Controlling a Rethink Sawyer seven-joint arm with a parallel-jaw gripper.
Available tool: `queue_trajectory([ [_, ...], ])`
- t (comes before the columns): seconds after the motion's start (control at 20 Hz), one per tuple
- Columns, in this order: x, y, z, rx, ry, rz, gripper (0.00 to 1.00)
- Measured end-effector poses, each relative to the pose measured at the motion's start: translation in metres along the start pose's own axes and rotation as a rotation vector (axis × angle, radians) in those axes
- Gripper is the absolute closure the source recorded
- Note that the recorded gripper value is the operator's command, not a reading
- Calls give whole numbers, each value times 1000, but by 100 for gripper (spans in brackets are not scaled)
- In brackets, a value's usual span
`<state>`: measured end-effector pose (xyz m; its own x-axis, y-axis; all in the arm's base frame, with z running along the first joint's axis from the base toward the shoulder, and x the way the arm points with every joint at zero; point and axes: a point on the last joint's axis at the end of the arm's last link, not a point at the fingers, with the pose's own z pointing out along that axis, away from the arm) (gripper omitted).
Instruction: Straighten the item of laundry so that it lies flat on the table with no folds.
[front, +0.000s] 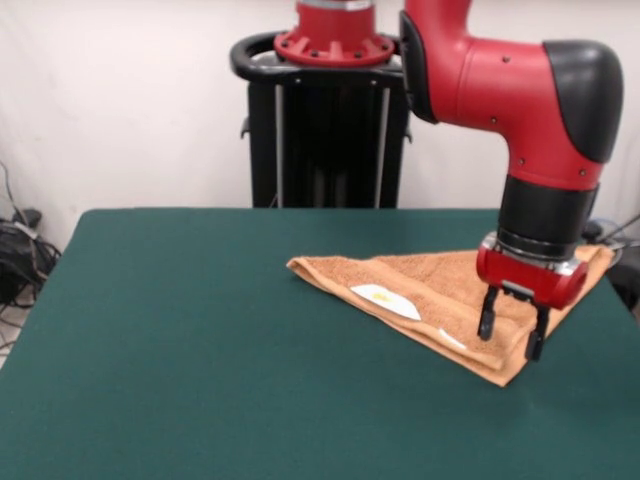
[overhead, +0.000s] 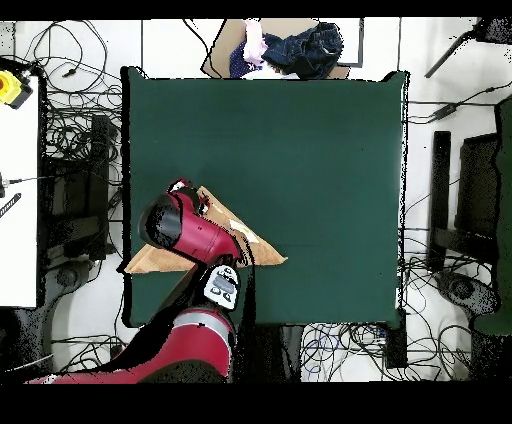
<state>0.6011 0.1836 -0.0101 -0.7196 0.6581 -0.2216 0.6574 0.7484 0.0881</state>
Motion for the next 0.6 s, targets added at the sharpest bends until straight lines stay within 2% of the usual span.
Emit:
queue_trajectory([
  [0.6,3,0,1,0,5,-1,0],
])
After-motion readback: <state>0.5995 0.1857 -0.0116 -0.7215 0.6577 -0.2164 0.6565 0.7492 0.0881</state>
